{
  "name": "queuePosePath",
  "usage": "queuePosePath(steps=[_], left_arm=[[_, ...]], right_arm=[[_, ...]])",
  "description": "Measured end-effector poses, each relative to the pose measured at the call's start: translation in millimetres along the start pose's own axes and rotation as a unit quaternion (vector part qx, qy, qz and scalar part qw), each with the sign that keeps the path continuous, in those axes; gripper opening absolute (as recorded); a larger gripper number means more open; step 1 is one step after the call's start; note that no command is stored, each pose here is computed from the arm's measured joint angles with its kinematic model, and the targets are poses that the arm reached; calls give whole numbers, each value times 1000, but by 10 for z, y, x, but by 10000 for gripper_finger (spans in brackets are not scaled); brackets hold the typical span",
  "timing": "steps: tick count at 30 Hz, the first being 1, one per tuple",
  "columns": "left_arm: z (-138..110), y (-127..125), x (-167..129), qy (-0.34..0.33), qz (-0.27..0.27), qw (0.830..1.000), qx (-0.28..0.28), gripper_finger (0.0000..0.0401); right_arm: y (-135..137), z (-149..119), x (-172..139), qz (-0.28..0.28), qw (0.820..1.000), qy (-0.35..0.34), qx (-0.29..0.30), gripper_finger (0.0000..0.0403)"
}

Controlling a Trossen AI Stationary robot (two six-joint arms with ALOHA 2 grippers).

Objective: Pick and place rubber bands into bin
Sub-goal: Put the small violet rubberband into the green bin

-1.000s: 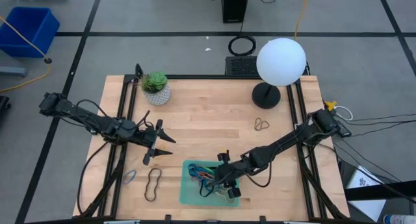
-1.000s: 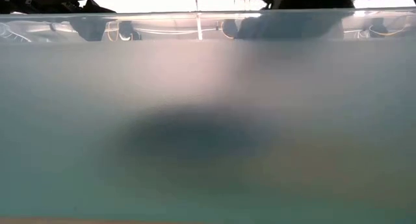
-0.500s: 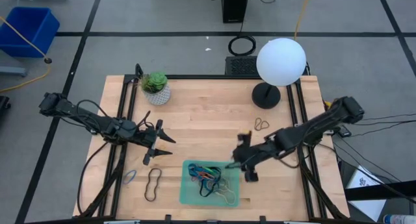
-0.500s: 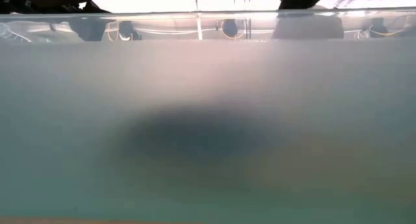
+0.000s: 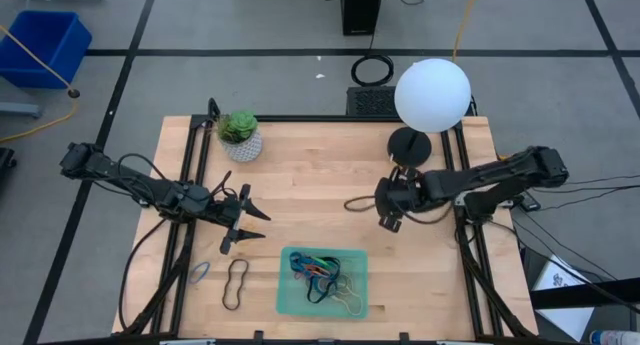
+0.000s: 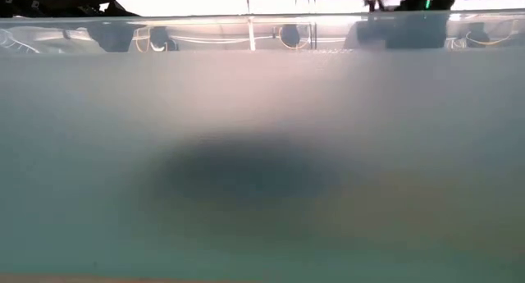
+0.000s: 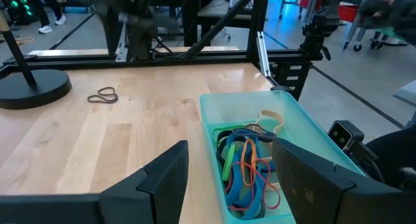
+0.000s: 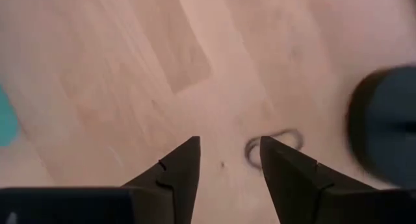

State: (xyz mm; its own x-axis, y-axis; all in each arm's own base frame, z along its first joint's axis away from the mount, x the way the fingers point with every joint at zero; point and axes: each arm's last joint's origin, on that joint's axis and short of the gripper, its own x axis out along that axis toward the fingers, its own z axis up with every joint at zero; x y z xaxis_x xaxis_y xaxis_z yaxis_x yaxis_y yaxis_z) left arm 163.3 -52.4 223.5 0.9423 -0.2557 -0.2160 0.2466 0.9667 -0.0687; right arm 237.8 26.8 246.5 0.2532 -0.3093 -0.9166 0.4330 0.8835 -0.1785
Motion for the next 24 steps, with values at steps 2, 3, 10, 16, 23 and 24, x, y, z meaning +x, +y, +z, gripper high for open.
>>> queuePosePath(steps=[2, 3, 10, 16, 23, 24], left_arm=[[0, 0, 0, 0, 0, 1000, 0, 228], [0, 0, 0, 0, 0, 1000, 0, 228], [-1, 0, 0, 1, 0, 1000, -2, 228], [-1, 0, 0, 1, 0, 1000, -3, 228], [-7, 1, 0, 3, 0, 1000, -2, 228], [-9, 1, 0, 5, 1, 1000, -2, 228]], right_arm=[[-89, -34, 171, 6, 1000, 26, 15, 151], [-137, -61, 256, 7, 999, 38, 22, 150], [-407, -216, 669, -9, 995, 73, 62, 150], [-477, -306, 865, 30, 995, 76, 53, 147], [-489, -404, 973, 49, 994, 82, 52, 149], [-491, -416, 981, 46, 994, 84, 51, 150]])
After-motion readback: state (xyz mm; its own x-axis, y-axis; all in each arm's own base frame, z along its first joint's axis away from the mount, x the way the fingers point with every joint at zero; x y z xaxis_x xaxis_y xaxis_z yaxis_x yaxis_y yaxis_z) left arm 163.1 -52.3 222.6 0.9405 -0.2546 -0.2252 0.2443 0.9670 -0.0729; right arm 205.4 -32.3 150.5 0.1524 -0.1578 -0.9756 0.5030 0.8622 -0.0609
